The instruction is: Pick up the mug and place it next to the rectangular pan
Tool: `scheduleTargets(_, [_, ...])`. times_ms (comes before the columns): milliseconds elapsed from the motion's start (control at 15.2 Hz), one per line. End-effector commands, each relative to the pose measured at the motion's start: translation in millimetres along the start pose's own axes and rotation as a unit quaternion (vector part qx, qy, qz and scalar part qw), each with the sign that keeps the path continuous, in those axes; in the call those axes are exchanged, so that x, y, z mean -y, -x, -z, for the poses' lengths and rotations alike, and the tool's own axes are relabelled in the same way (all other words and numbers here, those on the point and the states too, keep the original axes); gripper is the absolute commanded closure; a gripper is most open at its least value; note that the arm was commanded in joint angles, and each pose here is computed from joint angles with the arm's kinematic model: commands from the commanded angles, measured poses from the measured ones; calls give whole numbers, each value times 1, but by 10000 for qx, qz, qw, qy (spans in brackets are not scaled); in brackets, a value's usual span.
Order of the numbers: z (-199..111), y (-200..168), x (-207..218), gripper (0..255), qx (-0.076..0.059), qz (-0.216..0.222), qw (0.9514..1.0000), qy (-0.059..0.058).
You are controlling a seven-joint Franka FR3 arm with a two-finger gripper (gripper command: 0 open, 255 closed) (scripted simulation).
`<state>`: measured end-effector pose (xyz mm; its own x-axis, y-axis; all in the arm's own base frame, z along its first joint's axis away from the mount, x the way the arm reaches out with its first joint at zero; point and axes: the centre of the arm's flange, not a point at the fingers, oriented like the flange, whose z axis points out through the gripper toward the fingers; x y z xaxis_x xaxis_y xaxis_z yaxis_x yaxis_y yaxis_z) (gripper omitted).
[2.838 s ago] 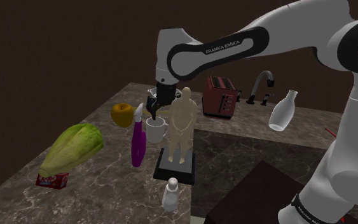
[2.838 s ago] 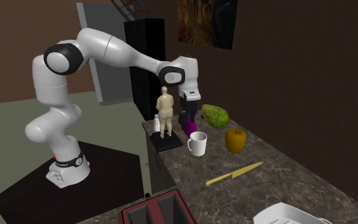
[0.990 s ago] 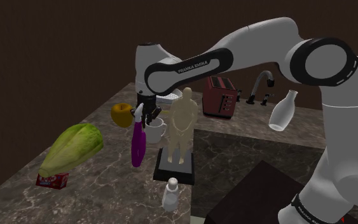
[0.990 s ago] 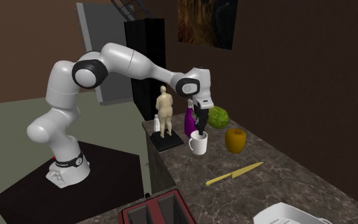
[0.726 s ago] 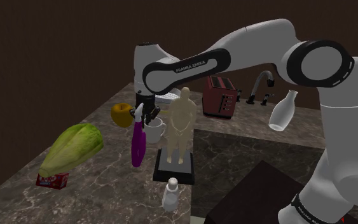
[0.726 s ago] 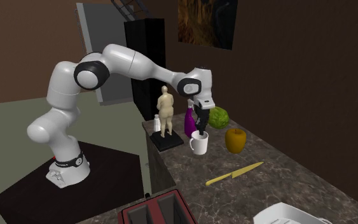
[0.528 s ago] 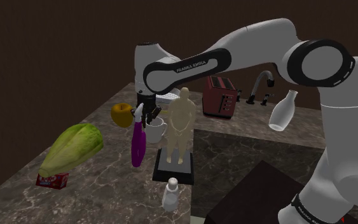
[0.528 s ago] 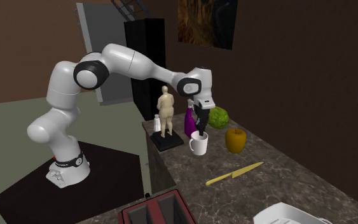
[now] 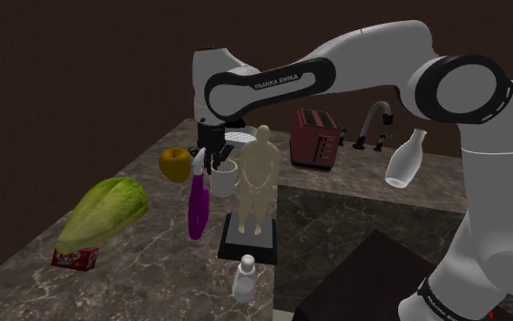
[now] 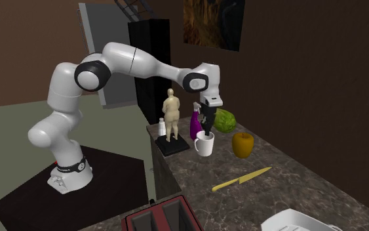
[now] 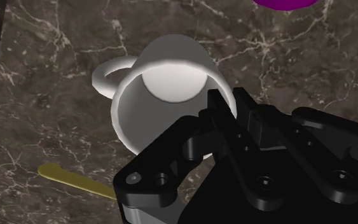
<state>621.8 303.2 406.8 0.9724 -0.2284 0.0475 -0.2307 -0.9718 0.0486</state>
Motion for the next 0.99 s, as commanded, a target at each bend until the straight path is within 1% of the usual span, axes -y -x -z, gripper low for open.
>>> scheduleTargets(0, [11,1,-1,255,1,0,10000,1])
scheduleTargets(924, [85,-3,-4,255,1,0,10000,1])
